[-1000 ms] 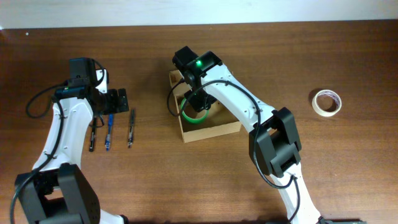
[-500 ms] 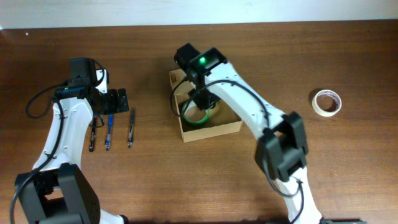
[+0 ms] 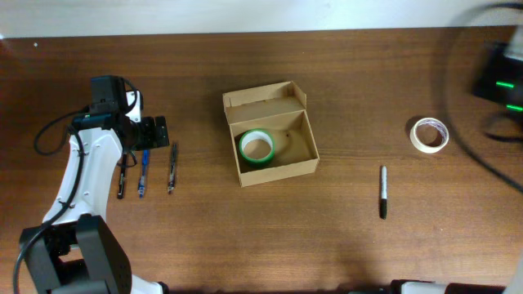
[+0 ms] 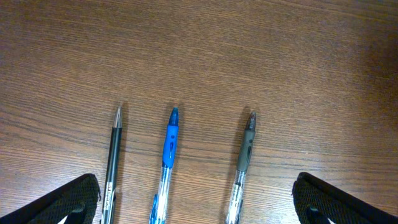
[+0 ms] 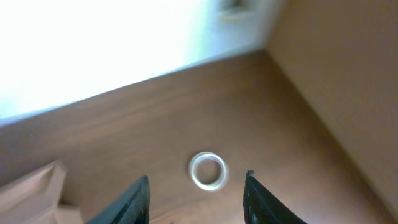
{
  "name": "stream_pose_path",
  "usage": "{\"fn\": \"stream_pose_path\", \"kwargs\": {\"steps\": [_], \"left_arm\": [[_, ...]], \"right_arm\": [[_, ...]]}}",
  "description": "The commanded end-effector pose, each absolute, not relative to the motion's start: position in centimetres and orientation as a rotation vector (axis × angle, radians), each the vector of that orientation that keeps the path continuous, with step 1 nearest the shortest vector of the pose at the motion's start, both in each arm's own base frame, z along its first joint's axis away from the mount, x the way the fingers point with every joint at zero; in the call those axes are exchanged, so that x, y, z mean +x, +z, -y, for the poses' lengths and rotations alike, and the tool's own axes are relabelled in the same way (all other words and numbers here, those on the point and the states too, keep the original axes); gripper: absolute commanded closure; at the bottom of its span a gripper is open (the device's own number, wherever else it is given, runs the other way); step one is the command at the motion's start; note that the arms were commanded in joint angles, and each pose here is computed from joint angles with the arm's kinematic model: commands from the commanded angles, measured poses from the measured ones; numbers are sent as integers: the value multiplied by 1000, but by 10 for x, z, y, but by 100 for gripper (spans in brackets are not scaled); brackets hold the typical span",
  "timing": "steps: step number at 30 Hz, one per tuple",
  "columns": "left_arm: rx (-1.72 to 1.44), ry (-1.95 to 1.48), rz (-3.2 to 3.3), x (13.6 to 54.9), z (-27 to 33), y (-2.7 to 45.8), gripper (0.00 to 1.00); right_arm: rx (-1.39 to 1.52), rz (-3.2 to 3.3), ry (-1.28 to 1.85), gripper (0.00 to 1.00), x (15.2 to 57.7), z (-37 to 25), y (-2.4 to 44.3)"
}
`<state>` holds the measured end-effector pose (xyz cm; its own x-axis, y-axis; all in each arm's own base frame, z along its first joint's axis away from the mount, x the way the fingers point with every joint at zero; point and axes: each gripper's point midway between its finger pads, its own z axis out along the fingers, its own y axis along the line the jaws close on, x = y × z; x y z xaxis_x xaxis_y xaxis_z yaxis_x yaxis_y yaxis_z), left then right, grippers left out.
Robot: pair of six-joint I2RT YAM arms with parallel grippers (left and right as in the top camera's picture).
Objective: Pack container
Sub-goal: 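Move the right gripper to the white masking tape and grasp it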
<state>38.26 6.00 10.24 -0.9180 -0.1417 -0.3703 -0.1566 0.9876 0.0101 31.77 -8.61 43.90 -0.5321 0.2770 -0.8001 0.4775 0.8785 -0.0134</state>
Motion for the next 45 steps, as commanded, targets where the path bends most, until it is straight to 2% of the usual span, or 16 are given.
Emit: {"fn": "stream_pose_path", "kwargs": {"steps": [1,6,10,17,24,35,42,43,45], "left_arm": [[-203,65,-2746,387,-63,106,1],[-203,65,-2746,387,-63,106,1],[-203,65,-2746,387,-63,106,1],[-203,65,-2746,387,-63,106,1],[-203,65,-2746,387,-63,106,1],[-203,65,-2746,387,-63,106,1],[-203,65,-2746,387,-63,106,1],[-203,65,-2746,387,-63,106,1],[-203,65,-2746,387,-63,106,1]], "right_arm": [[917,-2240,-224,53,324,132,382],[1192,-2388,-180,53,336,174,291],[1259,-2519,-120,53,360,180,217],[1360,-2689,-18,53,389,177,115],[1357,-2770,-51,53,393,182,67],[1319,-2847,-80,54,368,173,-6],[1313,-2868,-53,55,358,166,-25],[1301,-2873,-53,60,358,166,-26],[1287,-2880,-51,80,358,165,-25]]}}
